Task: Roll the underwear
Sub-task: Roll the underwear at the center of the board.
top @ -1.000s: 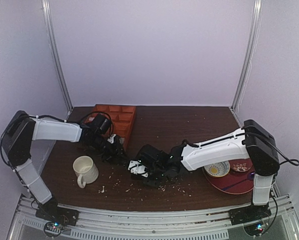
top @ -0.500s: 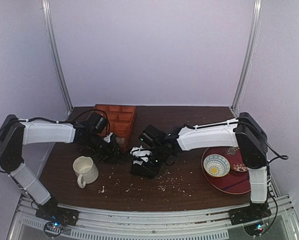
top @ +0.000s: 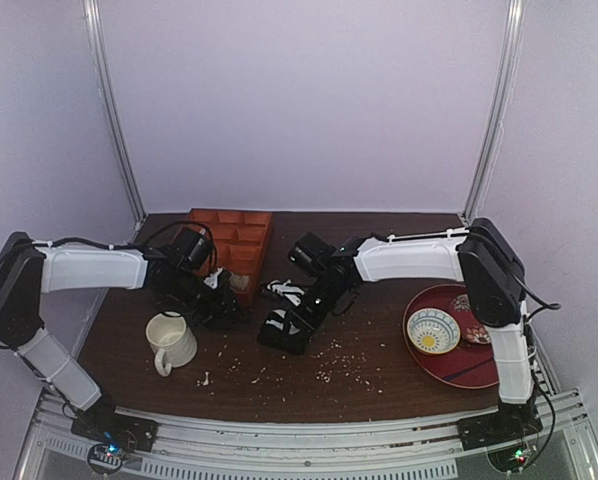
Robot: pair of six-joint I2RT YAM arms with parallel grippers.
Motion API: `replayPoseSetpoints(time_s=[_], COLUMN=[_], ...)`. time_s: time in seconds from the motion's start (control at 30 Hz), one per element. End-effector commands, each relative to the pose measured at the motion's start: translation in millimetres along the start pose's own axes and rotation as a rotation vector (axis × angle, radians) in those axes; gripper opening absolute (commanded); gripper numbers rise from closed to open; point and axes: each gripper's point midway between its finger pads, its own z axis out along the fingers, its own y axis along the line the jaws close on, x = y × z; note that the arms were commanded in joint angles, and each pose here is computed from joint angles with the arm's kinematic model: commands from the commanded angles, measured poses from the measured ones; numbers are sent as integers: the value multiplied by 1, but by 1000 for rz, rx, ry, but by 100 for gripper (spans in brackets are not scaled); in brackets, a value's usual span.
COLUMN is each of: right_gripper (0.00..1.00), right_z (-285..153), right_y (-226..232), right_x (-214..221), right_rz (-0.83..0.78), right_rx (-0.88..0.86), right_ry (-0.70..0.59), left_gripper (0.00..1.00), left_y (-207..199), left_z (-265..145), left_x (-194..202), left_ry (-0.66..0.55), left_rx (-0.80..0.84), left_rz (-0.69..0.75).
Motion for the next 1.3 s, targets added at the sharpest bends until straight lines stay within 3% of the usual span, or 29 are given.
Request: replayPoseSetpoints(time_s=[0.0, 0.27, 0.57, 0.83, 1.27], right_gripper=[0, 0, 0, 0, 0], right_z=[-4, 3, 6, 18, 19], right_y=[5, -15, -36, -56, -56], right_x=[-5, -1, -7, 8, 20], right_rz=[101, 207, 344, 454, 450], right_rx=[-121, -163, -269, -296, -288], right_ry=[-2, 24, -41, 12, 47], left_gripper=[36, 36, 36, 41, 48], left_y=[-3, -3, -3, -11, -12], left_z=[-4, -2, 2, 15, 54], left_x=[-2, -1, -1, -6, -29], left_ry=[-20, -14, -3, -5, -22], left_rx=[14, 17, 26, 74, 96], left_rz=[32, 31, 36, 84, 184])
